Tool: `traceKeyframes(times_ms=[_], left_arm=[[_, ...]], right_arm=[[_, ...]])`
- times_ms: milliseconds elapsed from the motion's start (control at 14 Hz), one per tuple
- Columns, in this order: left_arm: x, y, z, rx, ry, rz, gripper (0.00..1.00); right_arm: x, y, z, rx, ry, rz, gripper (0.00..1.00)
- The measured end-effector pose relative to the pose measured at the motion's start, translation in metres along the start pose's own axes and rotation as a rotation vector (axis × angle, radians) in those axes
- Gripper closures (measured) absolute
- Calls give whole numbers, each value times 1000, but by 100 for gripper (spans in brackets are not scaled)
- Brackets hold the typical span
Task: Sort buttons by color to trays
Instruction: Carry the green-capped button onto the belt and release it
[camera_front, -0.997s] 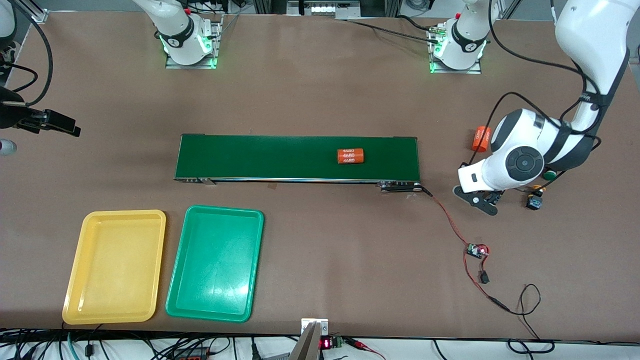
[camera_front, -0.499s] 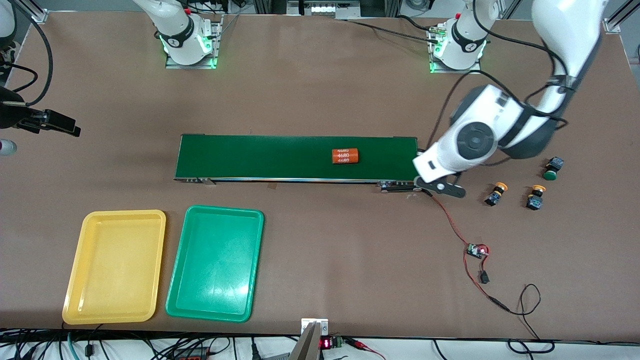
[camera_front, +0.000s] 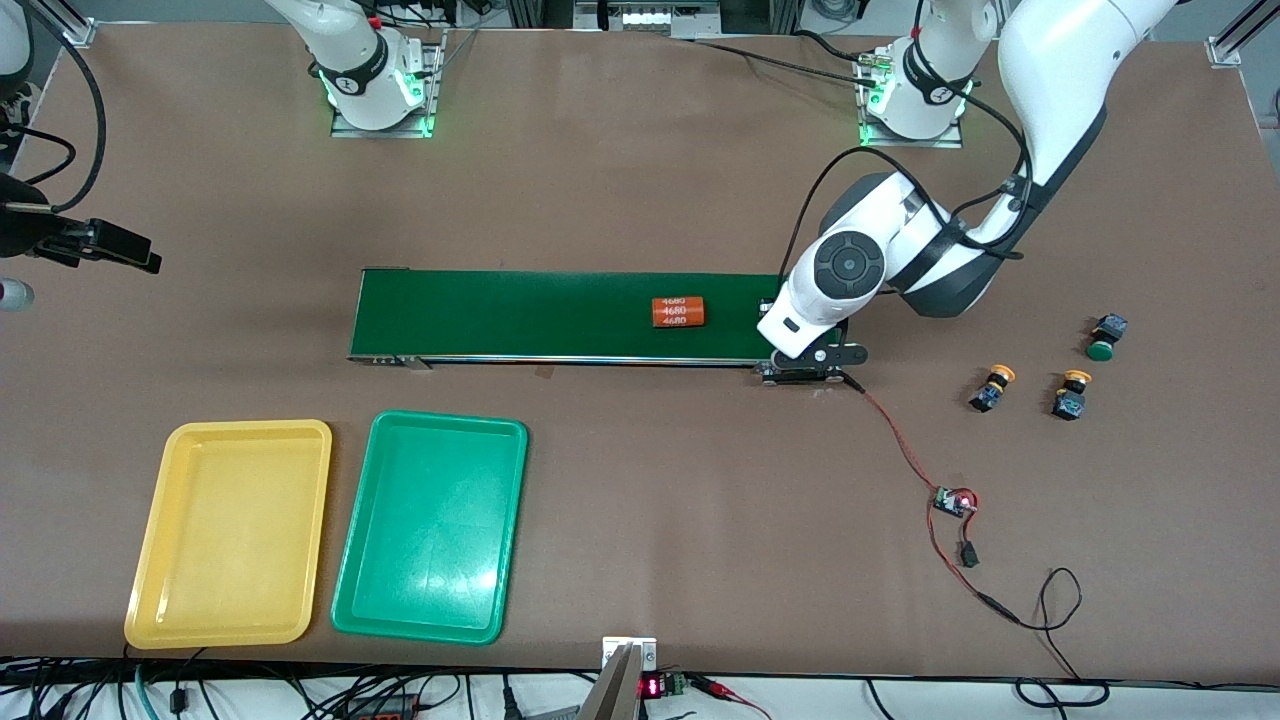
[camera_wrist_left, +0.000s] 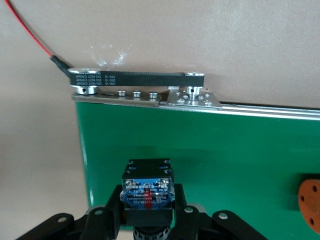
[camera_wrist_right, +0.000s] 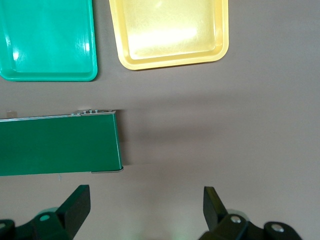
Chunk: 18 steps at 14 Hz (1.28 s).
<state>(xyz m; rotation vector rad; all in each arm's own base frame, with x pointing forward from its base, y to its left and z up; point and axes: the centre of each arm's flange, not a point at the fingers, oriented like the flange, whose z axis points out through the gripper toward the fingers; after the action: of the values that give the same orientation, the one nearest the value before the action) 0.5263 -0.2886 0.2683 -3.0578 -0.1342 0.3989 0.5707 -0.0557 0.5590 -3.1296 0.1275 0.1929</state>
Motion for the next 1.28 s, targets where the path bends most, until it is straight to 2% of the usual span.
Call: traceKeyframes(times_ms=[499,641,926,997,1140,1282], left_arm=[[2,0,10,-21,-2,-8,57],[3,0,12,-22,-7,-8,43],[4,-2,11,-21,-7,-12,7],[5,-3,9,-17,-9,-15,0],[11,-6,-10,-13,-21,-34,0],[20,-6,-48,-57,-36,-71,0]], right_arm=[[0,0,2,0,-4,0,0],[0,0,5,0,-11,0,0],[-5,0,12,1,-6,0,0],[-7,0,12,1,-5,0,0],[-9,0,12,1,-5,0,0],[-10,0,13,1,-7,-1,0]])
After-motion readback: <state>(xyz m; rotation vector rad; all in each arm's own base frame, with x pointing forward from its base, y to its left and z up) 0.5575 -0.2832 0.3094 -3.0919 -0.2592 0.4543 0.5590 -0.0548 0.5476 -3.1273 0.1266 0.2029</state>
